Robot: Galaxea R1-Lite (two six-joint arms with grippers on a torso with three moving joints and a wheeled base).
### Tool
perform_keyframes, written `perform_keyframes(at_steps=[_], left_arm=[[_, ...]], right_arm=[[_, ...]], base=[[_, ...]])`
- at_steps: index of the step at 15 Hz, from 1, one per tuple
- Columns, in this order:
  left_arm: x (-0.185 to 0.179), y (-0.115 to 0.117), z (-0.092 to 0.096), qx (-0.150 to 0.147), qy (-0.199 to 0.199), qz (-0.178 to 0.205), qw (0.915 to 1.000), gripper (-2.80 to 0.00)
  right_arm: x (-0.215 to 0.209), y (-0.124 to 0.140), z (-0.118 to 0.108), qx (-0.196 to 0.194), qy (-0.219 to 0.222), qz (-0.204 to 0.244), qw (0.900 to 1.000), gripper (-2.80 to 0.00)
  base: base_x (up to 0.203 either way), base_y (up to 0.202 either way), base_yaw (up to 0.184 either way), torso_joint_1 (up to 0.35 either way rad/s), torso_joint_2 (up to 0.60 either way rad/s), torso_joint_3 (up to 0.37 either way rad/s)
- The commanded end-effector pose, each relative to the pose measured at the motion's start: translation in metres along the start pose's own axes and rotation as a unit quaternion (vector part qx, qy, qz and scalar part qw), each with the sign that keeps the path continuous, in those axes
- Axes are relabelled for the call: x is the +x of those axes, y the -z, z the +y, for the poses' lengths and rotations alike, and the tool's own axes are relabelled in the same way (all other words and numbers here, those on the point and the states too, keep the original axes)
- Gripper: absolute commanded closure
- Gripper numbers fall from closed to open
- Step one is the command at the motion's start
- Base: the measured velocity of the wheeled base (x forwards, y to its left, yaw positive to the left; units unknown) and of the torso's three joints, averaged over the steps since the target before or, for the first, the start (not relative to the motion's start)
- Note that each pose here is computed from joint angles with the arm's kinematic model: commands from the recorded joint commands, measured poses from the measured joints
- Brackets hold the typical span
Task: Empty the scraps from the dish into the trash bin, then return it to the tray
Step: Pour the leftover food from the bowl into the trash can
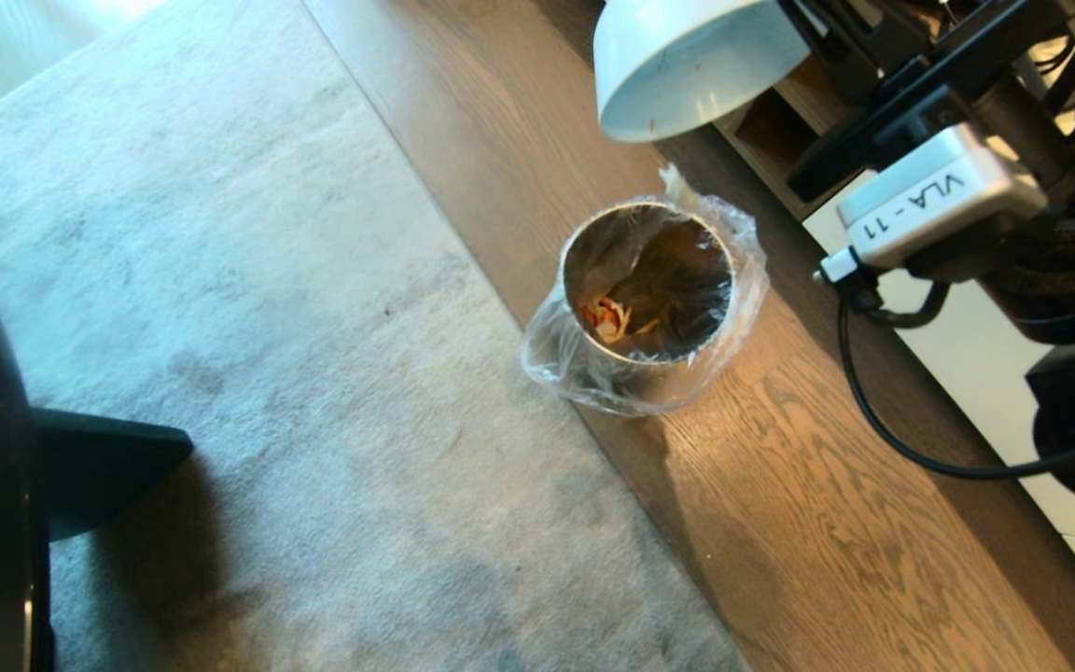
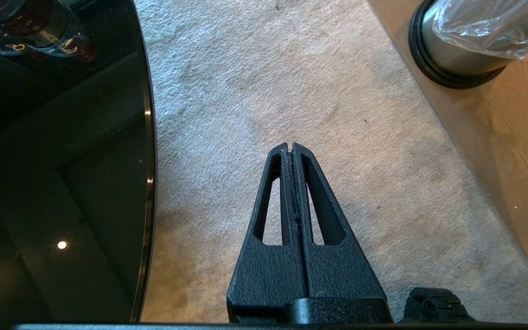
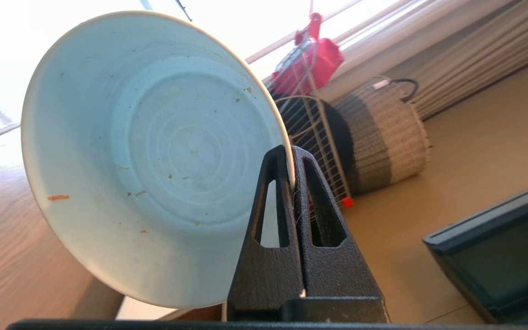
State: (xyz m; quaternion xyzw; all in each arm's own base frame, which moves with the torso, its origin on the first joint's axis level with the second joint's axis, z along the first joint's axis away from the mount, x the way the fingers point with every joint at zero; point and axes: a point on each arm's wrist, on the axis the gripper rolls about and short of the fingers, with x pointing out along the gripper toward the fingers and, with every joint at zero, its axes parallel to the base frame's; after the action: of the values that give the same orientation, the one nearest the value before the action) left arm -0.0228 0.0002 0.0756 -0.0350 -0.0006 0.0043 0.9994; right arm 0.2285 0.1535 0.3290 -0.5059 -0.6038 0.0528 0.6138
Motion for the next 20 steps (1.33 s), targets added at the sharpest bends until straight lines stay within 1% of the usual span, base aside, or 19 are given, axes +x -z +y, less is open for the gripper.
perform_keyframes(at_steps=[1,2,3,8,11,12,14,16,18,20], left_arm=[[0.000,0.000,0.000,0.000,0.000,0.000,1.0000,0.00],[0.000,0.000,0.000,0.000,0.000,0.000,1.0000,0.00],[0.000,0.000,0.000,0.000,0.000,0.000,1.0000,0.00],[0.000,0.000,0.000,0.000,0.000,0.000,1.0000,0.00],[0.000,0.000,0.000,0.000,0.000,0.000,1.0000,0.00],[0.000,0.000,0.000,0.000,0.000,0.000,1.0000,0.00],[0.000,0.000,0.000,0.000,0.000,0.000,1.0000,0.00],[0.000,0.000,0.000,0.000,0.000,0.000,1.0000,0.00],[0.000,0.000,0.000,0.000,0.000,0.000,1.0000,0.00],[0.000,0.000,0.000,0.000,0.000,0.000,1.0000,0.00]], right_arm=[[0.003,0.002,-0.001,-0.016,0.022,-0.005,1.000,0.00],[-0.003,0.000,0.006,-0.007,0.004,-0.003,1.000,0.00],[-0.006,-0.001,0.004,-0.005,0.001,-0.001,1.000,0.00],[-0.013,-0.003,0.012,0.006,-0.018,0.002,1.000,0.00],[-0.016,-0.004,0.014,0.028,-0.025,0.006,0.999,0.00],[-0.017,-0.004,0.015,0.034,-0.024,0.029,0.999,0.00],[-0.024,-0.004,0.015,0.060,-0.023,0.099,0.993,0.00],[-0.033,-0.005,0.013,0.082,-0.023,0.153,0.985,0.00],[-0.042,-0.008,0.013,0.087,-0.033,0.205,0.974,0.00],[-0.050,-0.010,0.009,0.097,-0.043,0.245,0.964,0.00]], base=[[0.000,0.000,0.000,0.000,0.00,0.000],[0.000,0.000,0.000,0.000,0.00,0.000],[0.000,0.000,0.000,0.000,0.00,0.000],[0.000,0.000,0.000,0.000,0.00,0.000],[0.000,0.000,0.000,0.000,0.00,0.000],[0.000,0.000,0.000,0.000,0.00,0.000],[0.000,0.000,0.000,0.000,0.00,0.000],[0.000,0.000,0.000,0.000,0.00,0.000],[0.000,0.000,0.000,0.000,0.00,0.000],[0.000,0.000,0.000,0.000,0.00,0.000]])
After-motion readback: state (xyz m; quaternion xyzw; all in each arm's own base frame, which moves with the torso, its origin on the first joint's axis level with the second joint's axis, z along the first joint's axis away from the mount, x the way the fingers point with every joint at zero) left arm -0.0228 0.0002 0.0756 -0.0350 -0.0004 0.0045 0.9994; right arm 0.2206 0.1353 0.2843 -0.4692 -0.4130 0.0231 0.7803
